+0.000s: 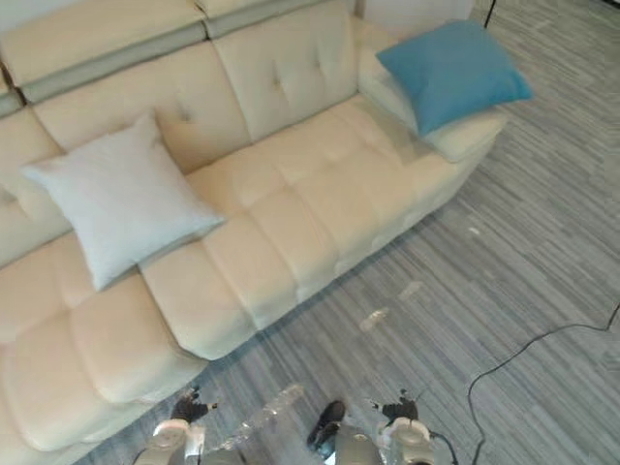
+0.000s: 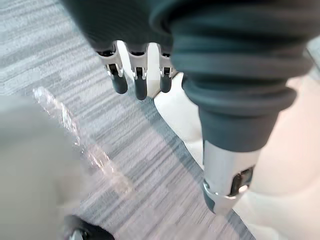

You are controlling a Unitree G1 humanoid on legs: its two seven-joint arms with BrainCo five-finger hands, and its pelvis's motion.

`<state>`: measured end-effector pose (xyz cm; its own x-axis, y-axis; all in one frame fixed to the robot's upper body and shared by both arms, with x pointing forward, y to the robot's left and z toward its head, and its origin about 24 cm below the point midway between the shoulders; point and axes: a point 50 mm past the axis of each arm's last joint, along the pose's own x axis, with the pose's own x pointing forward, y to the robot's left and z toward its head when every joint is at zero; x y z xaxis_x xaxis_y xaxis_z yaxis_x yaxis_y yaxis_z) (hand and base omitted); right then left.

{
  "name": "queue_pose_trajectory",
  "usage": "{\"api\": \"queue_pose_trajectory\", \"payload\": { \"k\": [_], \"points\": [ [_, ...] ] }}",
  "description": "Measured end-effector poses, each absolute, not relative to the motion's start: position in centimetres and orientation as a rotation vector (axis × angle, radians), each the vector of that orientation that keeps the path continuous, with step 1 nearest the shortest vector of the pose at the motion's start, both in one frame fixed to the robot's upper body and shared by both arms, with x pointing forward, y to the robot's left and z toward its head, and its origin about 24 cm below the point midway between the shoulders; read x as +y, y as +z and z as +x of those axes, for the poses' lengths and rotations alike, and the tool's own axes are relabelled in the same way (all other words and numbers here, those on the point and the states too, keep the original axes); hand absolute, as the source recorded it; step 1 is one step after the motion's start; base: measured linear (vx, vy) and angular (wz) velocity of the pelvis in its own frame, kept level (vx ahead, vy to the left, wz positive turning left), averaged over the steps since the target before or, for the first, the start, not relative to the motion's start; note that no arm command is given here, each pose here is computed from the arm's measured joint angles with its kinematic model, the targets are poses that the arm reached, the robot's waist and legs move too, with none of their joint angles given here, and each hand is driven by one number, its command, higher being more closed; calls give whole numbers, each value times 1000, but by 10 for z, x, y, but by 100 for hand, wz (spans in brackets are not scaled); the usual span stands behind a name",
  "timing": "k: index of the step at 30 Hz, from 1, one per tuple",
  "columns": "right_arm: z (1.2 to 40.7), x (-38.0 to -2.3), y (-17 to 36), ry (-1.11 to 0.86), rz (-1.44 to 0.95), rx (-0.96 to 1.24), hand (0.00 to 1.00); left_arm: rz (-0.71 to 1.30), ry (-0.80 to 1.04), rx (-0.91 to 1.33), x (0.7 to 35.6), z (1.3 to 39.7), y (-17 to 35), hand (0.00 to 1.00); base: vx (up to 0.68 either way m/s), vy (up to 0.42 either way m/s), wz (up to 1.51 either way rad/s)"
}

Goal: Pick up cushions and gather them together orderly.

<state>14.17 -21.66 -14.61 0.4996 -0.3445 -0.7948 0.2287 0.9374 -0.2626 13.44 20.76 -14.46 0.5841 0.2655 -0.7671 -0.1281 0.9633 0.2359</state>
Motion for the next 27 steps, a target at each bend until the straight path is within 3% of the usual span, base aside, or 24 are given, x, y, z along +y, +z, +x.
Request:
{"api": "queue_pose_trajectory", "payload": {
  "k": [6, 17, 27],
  "points": [
    [163, -219, -137, -364, -126, 934, 0, 194, 197, 857, 207, 149, -137, 0, 212, -98, -102],
    [149, -191, -143, -397, -1, 923, 0, 113, 206, 852, 189, 154, -137, 0, 322, 55, -105],
    [126, -196, -153, -405, -20, 1018, 0, 207, 221, 923, 216, 133, -142, 0, 312, -131, -10]
  ]
}}
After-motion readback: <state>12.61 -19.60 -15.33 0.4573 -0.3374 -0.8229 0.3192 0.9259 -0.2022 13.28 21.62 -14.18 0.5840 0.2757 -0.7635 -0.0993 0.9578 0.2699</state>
